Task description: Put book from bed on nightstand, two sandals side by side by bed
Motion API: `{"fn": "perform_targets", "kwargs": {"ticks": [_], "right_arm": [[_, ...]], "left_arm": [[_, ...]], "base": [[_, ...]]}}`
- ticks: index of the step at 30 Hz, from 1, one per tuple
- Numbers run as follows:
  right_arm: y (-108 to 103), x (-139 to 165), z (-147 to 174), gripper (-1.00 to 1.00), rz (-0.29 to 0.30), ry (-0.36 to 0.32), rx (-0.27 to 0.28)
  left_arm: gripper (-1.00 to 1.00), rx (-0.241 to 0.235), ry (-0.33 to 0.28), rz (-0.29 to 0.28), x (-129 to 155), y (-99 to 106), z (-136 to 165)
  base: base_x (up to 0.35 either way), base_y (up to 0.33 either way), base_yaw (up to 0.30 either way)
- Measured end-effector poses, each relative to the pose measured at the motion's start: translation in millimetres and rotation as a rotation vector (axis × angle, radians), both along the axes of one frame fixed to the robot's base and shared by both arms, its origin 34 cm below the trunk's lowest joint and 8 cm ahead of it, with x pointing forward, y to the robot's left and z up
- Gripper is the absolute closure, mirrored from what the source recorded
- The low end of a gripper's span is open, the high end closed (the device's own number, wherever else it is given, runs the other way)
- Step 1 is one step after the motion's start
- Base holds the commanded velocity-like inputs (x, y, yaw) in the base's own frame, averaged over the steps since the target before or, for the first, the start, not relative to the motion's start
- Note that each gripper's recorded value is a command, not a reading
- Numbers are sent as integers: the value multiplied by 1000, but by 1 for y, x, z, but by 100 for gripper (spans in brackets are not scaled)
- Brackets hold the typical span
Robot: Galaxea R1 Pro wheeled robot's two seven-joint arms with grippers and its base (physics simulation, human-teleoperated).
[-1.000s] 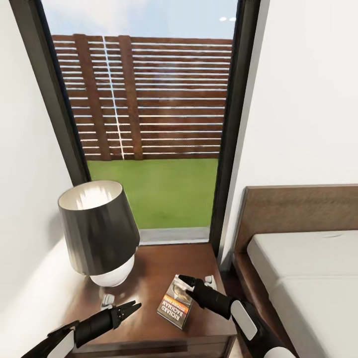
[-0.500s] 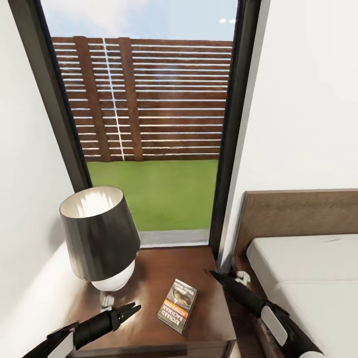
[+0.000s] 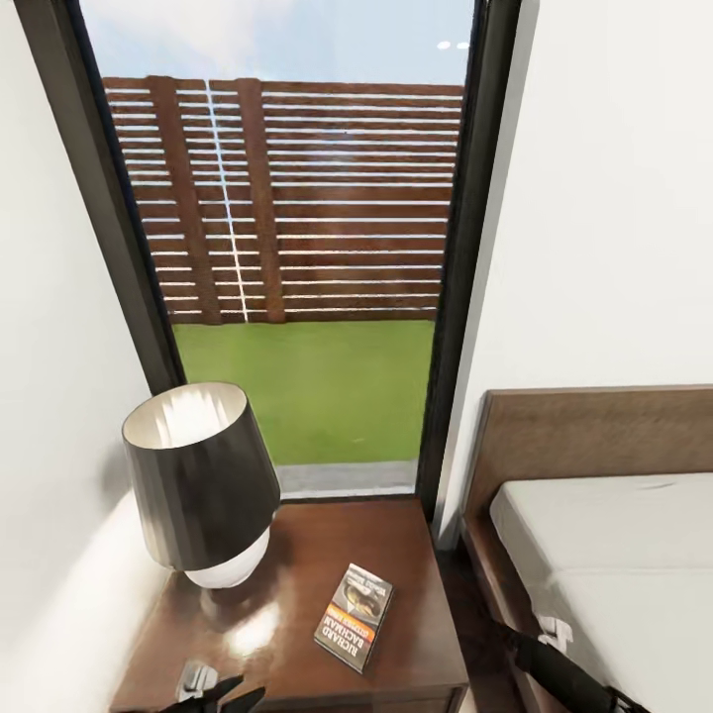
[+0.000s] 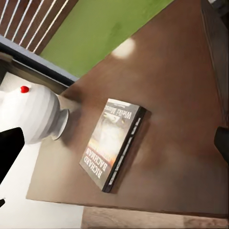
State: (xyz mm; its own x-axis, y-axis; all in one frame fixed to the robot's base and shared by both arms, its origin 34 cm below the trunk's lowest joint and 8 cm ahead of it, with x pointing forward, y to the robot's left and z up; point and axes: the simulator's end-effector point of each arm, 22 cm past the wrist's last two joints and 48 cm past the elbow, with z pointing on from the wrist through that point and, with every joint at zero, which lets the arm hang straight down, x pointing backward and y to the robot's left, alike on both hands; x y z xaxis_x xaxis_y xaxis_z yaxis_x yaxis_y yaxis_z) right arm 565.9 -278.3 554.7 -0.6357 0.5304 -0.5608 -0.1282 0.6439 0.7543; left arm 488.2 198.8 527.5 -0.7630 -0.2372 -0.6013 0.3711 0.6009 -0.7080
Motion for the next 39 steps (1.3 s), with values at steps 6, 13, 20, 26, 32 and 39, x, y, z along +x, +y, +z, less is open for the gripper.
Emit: {"fn": "perform_targets", "kwargs": {"ticks": [6, 13, 20, 26, 32, 39], "right_arm": [[2, -23, -10, -100, 23, 64, -25], [7, -50, -18, -100, 94, 54, -134], [11, -66, -15, -100, 144, 64, -173], [6, -59, 5, -100, 147, -82, -279], [4, -106, -7, -100, 155, -22, -293], [-34, -112, -26, -100, 21, 109, -419]], "left_arm": [[-100, 32, 16, -33, -23, -3, -3], [-100, 39, 25, -48, -29, -6, 7], [-100, 55, 30, -49, -47, -4, 11], [-100, 150, 76, 18, -59, 12, -4], [-100, 165, 107, 30, -75, 8, -3], [-100, 246, 142, 62, -83, 16, -9]], "base": [[0, 0, 0], [0, 0, 0], [0, 0, 0], [0, 0, 0], [0, 0, 0], [0, 0, 0]]}}
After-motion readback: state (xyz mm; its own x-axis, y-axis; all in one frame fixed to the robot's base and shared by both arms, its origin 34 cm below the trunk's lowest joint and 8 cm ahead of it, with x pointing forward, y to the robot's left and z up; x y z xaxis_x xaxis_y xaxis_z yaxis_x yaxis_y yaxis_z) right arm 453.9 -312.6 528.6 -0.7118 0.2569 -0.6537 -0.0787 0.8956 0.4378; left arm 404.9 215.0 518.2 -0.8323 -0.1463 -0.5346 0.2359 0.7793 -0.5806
